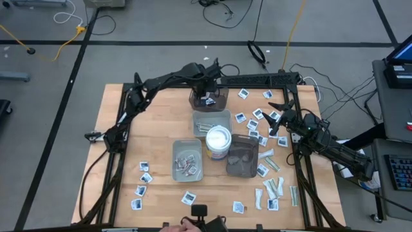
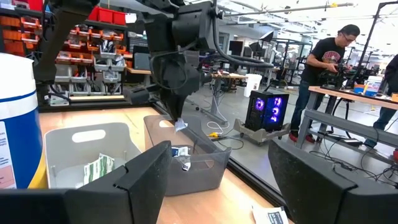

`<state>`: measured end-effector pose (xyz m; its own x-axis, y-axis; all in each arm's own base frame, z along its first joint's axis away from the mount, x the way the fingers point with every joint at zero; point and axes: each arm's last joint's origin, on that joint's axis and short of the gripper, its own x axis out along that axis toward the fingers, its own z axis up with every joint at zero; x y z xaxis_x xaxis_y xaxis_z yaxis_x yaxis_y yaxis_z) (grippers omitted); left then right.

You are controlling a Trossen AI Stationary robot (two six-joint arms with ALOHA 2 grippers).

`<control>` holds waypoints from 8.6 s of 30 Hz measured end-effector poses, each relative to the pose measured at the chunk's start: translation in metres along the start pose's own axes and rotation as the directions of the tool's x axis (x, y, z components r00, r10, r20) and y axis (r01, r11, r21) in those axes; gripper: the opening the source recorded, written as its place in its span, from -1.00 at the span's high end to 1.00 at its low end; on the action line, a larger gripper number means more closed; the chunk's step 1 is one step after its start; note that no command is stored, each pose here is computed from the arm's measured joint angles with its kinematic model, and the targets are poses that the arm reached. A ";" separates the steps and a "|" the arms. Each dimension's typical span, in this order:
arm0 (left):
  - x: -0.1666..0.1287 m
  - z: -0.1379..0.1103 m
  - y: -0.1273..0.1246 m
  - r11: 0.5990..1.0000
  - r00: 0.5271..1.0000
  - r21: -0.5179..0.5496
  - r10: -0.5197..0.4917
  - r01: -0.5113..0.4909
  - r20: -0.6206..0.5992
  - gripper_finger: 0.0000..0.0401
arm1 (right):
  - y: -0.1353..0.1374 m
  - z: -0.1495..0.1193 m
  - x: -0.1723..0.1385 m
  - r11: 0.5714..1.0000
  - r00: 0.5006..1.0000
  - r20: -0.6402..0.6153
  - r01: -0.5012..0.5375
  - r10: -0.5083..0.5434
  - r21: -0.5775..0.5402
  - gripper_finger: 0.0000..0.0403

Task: Pick & Place First Aid Supplies
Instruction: Put the alcohol pad into the top transparent black bin

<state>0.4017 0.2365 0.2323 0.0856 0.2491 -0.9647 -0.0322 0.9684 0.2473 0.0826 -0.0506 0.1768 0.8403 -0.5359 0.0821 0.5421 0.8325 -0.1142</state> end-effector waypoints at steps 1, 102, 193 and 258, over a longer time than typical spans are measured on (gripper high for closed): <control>0.003 0.001 -0.001 1.000 1.000 -0.001 0.001 -0.001 -0.003 0.97 | 0.000 0.000 0.000 1.000 1.000 0.000 0.000 0.000 0.000 -0.31; -0.029 -0.237 -0.315 0.344 0.890 -0.939 -0.420 -0.028 -0.180 -0.26 | 0.000 0.000 0.000 1.000 1.000 0.000 0.000 0.000 0.000 -0.31; -0.059 -0.105 -0.008 0.710 0.945 -0.647 -0.322 0.278 0.053 1.00 | 0.000 0.000 0.000 1.000 1.000 0.000 0.000 0.000 0.000 -0.31; -0.055 -0.038 -0.029 0.540 0.920 -0.807 -0.392 0.240 0.011 -0.17 | 0.000 0.000 0.000 1.000 1.000 0.001 0.000 0.000 0.000 -0.31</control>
<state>0.3600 0.1944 0.2746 0.1025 -0.1507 -0.9832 -0.8001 0.5749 -0.1715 0.0826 -0.0506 0.1769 0.8402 -0.5359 0.0827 0.5422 0.8325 -0.1142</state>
